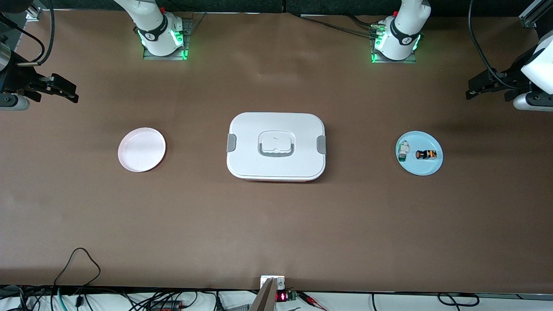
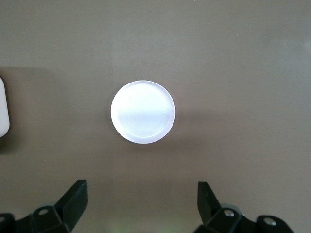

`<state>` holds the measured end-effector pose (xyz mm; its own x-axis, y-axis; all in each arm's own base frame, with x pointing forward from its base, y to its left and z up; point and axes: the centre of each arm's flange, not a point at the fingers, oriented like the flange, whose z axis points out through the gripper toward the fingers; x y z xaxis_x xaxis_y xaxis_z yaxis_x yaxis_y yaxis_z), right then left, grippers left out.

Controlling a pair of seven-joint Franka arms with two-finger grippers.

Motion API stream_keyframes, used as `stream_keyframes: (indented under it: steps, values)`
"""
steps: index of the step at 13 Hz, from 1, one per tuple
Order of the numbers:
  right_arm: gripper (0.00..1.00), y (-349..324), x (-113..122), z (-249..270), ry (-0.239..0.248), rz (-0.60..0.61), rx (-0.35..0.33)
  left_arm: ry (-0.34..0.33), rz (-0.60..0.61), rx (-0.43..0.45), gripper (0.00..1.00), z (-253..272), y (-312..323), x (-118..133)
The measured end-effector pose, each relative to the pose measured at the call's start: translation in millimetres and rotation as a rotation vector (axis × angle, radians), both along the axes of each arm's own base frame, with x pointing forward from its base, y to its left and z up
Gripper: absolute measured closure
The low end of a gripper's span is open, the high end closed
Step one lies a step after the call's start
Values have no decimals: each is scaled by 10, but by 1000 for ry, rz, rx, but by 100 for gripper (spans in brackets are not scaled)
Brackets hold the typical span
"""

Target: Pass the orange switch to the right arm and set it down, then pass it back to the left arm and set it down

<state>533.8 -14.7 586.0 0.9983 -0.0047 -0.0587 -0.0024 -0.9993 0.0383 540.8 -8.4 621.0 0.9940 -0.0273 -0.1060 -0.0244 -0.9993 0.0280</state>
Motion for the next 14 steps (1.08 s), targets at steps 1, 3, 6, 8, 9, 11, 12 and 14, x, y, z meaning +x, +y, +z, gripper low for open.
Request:
stream_keyframes:
  steps: [1, 3, 6, 8, 9, 11, 12, 14]
  values:
    - [0, 0, 0, 0, 0, 0, 0, 8, -14, -2, 0, -27, 20, 8]
    - [0, 0, -2, -2, 2, 0, 0, 28, -39, -6, 0, -131, 80, 57]
    - [0, 0, -8, -11, 5, 0, 0, 102, -41, -10, 0, -443, 153, 129]
    - [0, 0, -45, -35, 9, 0, 0, 171, -37, -10, 0, -821, 182, 214]
    - [0, 1, -82, -51, 6, 0, 1, 195, -36, -3, 0, -1026, 193, 276]
    - [0, 3, -185, -95, -10, 2, 2, 205, -37, 9, 0, -1391, 208, 389]
    - [0, 4, -240, -110, -15, 3, 2, 200, -38, 12, 0, -1543, 211, 413]
    - [0, 4, -308, -112, -16, 3, 2, 171, -36, 14, 0, -1836, 224, 418]
